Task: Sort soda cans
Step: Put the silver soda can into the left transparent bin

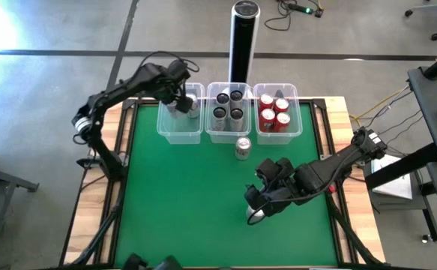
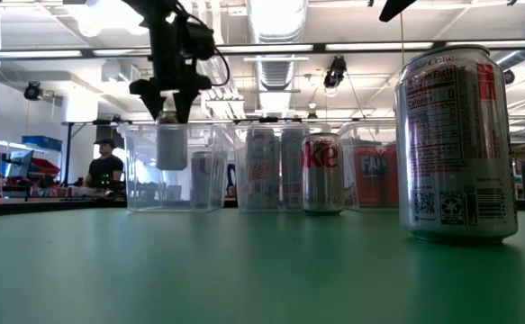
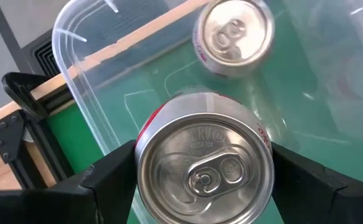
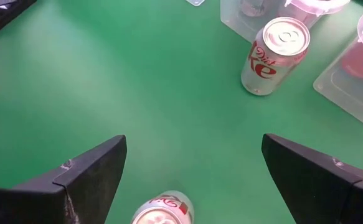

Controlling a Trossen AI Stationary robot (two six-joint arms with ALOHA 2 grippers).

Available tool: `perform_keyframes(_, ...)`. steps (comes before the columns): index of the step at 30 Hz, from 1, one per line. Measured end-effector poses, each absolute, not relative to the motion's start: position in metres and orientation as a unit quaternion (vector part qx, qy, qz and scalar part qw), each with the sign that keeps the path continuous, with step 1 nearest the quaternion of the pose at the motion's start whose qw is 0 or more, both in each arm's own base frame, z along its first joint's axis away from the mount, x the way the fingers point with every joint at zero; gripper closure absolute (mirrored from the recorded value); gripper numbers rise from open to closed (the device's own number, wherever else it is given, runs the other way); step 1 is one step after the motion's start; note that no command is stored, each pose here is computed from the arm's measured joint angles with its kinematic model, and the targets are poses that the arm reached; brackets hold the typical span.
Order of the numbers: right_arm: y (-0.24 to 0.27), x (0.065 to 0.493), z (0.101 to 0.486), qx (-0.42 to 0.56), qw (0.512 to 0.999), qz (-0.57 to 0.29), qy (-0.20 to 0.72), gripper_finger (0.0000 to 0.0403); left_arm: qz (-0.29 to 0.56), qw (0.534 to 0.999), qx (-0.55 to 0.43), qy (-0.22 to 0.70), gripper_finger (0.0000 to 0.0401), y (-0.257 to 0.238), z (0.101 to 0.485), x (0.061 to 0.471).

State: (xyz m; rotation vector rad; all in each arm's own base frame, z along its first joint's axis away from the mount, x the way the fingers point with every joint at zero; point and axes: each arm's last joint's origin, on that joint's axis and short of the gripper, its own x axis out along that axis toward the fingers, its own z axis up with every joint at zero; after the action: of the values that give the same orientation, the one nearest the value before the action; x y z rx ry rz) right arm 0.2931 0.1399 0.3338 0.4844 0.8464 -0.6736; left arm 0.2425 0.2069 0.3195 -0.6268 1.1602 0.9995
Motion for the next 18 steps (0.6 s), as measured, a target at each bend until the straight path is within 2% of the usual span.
perform_keyframes(11, 0.140, 0.293, 0.334, 0.255, 0.822, -0.329, 0.389, 0.0035, 0.454, 0.639, -0.304, 0.542, 0.0114, 0.239, 0.282, 0.251)
perform_keyframes(18, 0.140, 0.293, 0.334, 0.261, 0.819, -0.329, 0.390, 0.0035, 0.447, 0.642, -0.312, 0.539, 0.0114, 0.245, 0.271, 0.258)
